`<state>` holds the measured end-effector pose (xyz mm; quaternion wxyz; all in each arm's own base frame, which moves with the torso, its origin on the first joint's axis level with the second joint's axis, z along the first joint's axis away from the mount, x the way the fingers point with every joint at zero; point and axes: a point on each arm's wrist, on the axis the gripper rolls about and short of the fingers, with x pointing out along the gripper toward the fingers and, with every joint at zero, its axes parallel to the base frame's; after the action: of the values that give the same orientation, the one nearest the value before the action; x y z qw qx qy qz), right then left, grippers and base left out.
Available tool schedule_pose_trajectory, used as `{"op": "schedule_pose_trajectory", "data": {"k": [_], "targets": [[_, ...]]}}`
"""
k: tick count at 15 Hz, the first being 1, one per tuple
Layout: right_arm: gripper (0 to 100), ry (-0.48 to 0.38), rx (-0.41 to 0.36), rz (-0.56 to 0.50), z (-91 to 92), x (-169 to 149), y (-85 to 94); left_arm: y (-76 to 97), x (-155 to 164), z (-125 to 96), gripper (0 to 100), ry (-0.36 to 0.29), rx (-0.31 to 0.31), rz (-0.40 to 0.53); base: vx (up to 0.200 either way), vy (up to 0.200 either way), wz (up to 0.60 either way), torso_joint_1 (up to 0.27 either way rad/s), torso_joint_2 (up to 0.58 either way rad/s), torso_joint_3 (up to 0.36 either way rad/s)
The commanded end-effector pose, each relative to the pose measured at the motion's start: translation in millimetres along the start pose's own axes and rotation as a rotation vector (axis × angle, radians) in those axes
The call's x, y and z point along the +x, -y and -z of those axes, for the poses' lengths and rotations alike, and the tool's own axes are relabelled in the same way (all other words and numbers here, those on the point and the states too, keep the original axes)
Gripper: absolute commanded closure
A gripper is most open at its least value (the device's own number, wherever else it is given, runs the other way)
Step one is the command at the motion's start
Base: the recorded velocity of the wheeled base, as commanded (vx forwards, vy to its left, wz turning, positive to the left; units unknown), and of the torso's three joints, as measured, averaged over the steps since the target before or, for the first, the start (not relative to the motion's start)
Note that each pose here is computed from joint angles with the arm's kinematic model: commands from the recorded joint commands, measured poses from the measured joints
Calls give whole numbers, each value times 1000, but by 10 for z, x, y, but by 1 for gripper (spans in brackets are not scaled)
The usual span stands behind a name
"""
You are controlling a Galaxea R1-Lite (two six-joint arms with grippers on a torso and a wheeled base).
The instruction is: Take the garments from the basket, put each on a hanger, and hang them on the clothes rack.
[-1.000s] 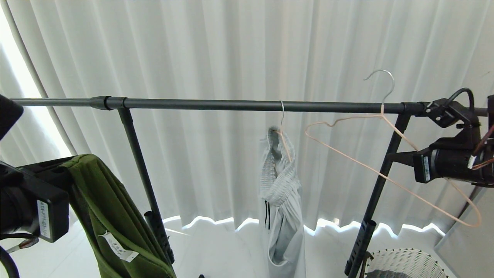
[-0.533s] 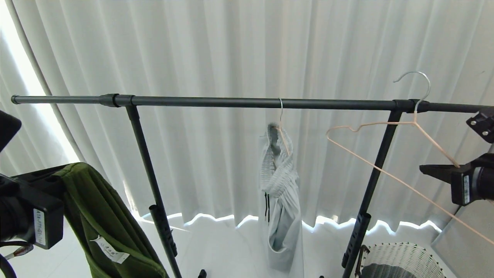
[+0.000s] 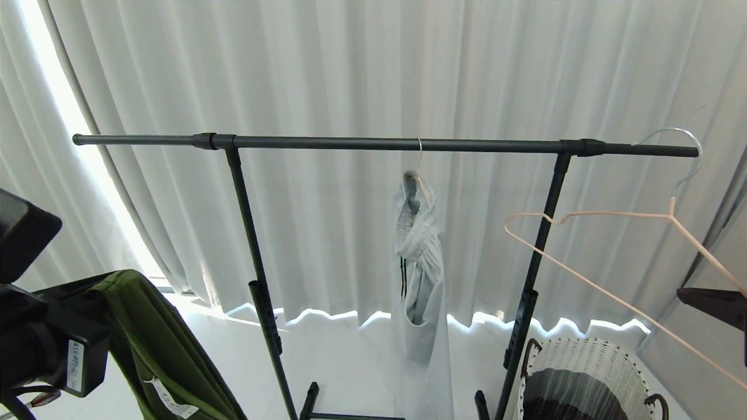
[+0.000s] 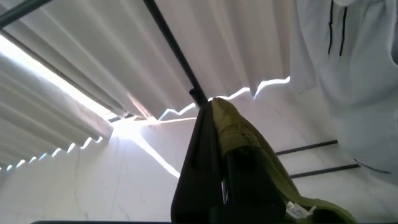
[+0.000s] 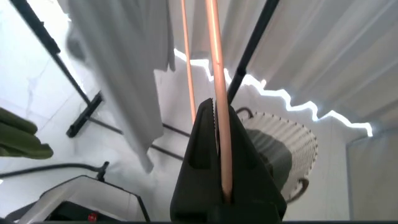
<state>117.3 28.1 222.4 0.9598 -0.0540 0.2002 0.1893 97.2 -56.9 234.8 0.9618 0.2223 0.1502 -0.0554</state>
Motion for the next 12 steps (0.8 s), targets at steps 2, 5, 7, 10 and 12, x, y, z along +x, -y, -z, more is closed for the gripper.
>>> {"op": "schedule_pose_trajectory", "data": {"k": [2,5,7,10,12], "targets": [[100,26,-6,2,94,-178,-39,-20,18,7,100,-13,-3,-21,-200,0,0,0,5,5],[100,8,-3,-3,153,-207,-52,-22,28,17,100,-19,-3,-26,-200,0,0,4,2,-1],[100,4,-5,-9,167,-201,-56,-24,27,13,100,-18,-3,-27,0,0,0,0,0,0],[100,-5,-15,-38,174,-177,-81,-14,41,16,100,-25,1,-25,0,0,0,0,0,0],[100,-21,-29,-103,228,-156,-143,19,96,14,100,-45,15,-20,0,0,0,0,0,0]]}}
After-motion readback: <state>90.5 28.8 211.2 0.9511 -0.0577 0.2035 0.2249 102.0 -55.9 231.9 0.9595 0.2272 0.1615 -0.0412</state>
